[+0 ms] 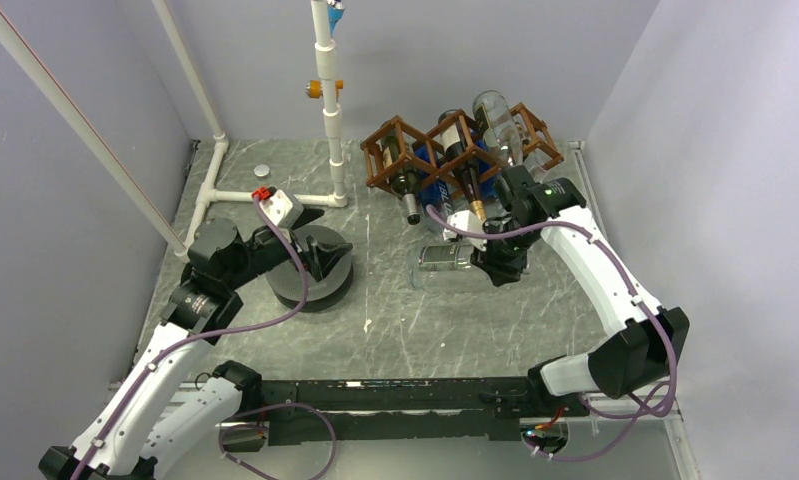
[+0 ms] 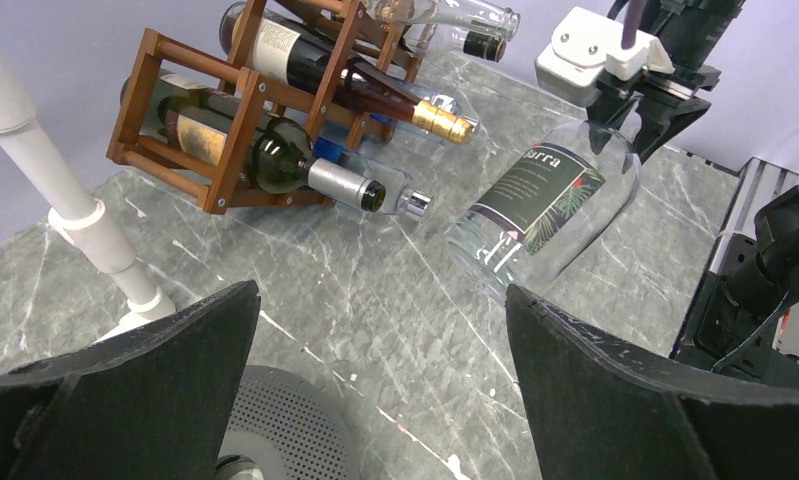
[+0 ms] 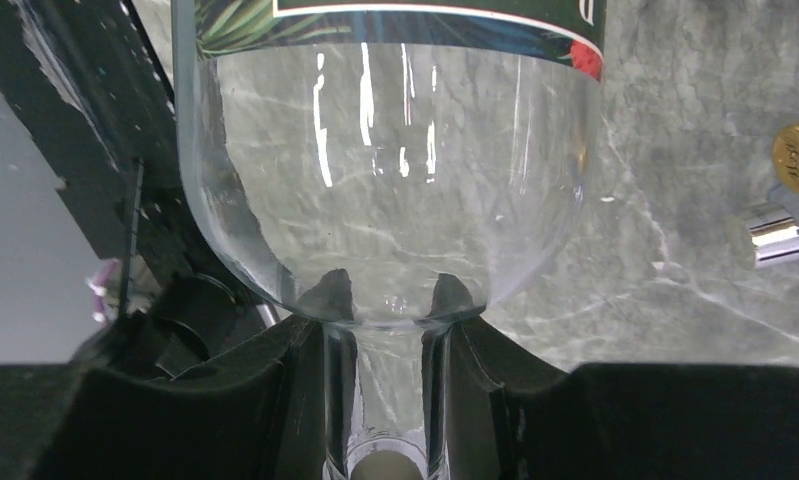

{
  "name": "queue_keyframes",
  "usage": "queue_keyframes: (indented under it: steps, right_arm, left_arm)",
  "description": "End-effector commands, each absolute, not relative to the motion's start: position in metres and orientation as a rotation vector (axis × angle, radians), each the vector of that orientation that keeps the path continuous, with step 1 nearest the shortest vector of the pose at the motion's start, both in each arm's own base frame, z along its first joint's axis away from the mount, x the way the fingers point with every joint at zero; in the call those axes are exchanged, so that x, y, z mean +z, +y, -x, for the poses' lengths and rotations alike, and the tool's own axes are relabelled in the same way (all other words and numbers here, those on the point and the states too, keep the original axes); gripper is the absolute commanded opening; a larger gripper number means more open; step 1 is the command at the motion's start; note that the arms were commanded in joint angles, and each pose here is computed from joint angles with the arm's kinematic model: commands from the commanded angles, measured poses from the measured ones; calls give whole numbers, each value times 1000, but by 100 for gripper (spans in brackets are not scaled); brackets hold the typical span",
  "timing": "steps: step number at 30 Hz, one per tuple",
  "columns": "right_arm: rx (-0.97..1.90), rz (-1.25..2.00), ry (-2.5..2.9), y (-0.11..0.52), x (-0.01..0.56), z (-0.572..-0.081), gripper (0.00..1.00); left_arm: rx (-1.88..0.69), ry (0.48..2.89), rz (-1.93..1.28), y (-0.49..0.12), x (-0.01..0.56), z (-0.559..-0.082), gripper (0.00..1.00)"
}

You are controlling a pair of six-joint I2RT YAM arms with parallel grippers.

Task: Take the wine bottle off the wine rack
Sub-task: Place the wine bottle at the center of the board.

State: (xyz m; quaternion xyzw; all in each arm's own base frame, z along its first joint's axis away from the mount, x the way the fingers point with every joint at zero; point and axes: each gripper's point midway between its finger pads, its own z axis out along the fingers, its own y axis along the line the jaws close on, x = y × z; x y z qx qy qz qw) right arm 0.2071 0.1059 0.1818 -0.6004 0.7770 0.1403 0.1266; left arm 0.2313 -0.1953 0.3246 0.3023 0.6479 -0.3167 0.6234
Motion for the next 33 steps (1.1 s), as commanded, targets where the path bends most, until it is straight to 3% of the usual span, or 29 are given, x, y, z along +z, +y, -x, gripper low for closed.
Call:
queue_keyframes:
  steps: [1,33]
  right_arm:
    - [284,1835,2007,116,215,-218,0]
    - [-663,2433,1931,64,205,-232,0]
  left_arm:
    - [-743,1435,-700,-198,336,-231,99]
    - [-753,1442,-707,-200,333,-231,99]
